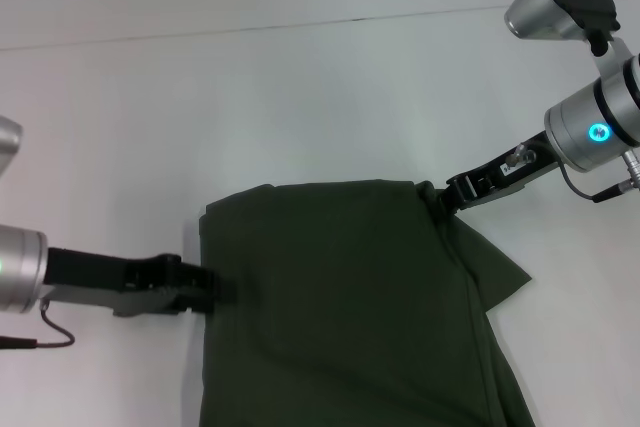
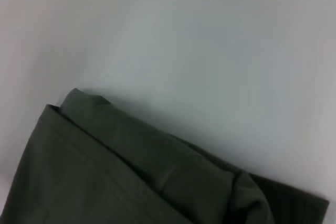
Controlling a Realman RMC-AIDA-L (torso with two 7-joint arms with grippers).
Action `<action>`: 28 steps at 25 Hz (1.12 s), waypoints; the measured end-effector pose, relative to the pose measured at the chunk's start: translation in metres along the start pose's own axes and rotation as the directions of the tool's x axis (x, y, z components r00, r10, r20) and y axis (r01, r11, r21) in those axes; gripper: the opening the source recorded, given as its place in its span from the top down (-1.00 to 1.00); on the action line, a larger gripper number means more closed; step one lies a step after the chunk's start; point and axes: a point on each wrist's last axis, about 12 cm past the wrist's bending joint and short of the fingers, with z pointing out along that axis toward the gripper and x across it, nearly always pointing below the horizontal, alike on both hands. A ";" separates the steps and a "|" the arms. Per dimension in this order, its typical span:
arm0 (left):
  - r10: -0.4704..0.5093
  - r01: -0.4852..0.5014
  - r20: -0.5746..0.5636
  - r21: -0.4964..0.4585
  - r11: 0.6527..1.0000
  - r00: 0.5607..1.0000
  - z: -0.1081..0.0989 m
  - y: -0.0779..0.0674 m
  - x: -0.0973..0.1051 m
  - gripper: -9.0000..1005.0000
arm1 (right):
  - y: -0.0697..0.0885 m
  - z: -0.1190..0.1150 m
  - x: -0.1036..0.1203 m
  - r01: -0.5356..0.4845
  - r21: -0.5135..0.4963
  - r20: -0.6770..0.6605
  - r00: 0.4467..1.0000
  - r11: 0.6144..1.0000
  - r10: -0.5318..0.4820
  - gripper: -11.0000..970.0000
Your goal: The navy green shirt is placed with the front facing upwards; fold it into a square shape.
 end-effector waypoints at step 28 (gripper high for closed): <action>0.130 -0.169 0.189 0.208 0.963 0.973 -0.018 0.006 0.023 -0.27 | 0.002 -0.006 -0.004 0.008 -0.008 0.023 1.000 1.000 -0.008 0.89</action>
